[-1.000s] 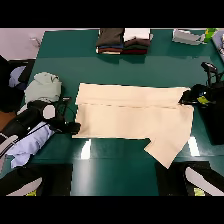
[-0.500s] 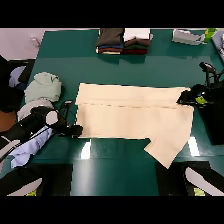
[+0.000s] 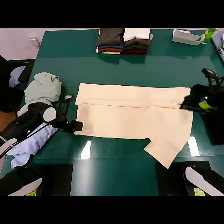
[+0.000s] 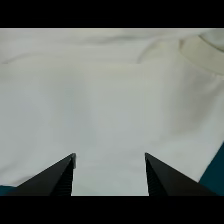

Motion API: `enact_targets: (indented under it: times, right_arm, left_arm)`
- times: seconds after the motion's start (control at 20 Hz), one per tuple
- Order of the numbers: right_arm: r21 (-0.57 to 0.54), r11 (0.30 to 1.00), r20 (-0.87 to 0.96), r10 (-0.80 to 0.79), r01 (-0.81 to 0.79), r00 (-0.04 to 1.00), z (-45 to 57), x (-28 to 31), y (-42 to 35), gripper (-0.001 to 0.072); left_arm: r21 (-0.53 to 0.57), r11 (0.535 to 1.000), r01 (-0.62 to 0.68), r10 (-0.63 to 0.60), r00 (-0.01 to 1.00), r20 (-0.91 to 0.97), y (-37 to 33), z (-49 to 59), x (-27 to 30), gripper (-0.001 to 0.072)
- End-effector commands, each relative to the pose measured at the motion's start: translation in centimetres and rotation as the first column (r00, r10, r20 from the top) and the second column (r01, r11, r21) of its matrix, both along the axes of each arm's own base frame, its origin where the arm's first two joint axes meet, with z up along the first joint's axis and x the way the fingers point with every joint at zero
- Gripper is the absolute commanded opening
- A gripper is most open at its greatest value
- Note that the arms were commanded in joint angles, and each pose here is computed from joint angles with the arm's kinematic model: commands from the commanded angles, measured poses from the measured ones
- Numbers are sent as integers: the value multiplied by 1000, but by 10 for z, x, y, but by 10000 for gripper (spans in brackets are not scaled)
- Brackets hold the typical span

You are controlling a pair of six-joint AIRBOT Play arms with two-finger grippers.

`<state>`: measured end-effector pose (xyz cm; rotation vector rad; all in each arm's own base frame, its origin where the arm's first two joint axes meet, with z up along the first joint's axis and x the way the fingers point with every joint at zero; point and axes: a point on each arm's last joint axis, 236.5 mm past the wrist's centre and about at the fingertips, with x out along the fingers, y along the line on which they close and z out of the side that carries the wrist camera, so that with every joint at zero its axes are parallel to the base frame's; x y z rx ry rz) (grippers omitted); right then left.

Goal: Fold the shirts.

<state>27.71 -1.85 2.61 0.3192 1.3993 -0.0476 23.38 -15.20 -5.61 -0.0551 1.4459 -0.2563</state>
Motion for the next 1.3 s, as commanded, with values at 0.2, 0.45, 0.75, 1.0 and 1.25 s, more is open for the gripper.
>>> enact_targets:
  times: [0.2, 0.45, 0.75, 1.0, 1.25]
  right_arm:
    - [-12, 983, -325, -179, 185, 929, -72, -123, -27, 549]
    - [13, 978, -380, -188, 208, 906, -104, -141, -5, 548]
    - [25, 989, -373, -123, 142, 920, -118, -133, 21, 499]
    - [-17, 999, -428, -33, 29, 903, -125, -137, 22, 60]
    - [-135, 986, -329, 49, -98, 943, -75, -118, 7, 16]
  left_arm:
    - [2, 999, 42, -42, 997, 69, 0, 20, 12, 28]
    - [-13, 999, 37, -35, 994, 102, -4, 23, 20, 28]
    - [-13, 999, 37, -35, 994, 102, -4, 23, 20, 28]
    - [38, 994, 100, -102, 993, 65, 6, 19, 9, 28]
    - [144, 982, 119, -129, 990, 63, 38, 37, -6, 26]
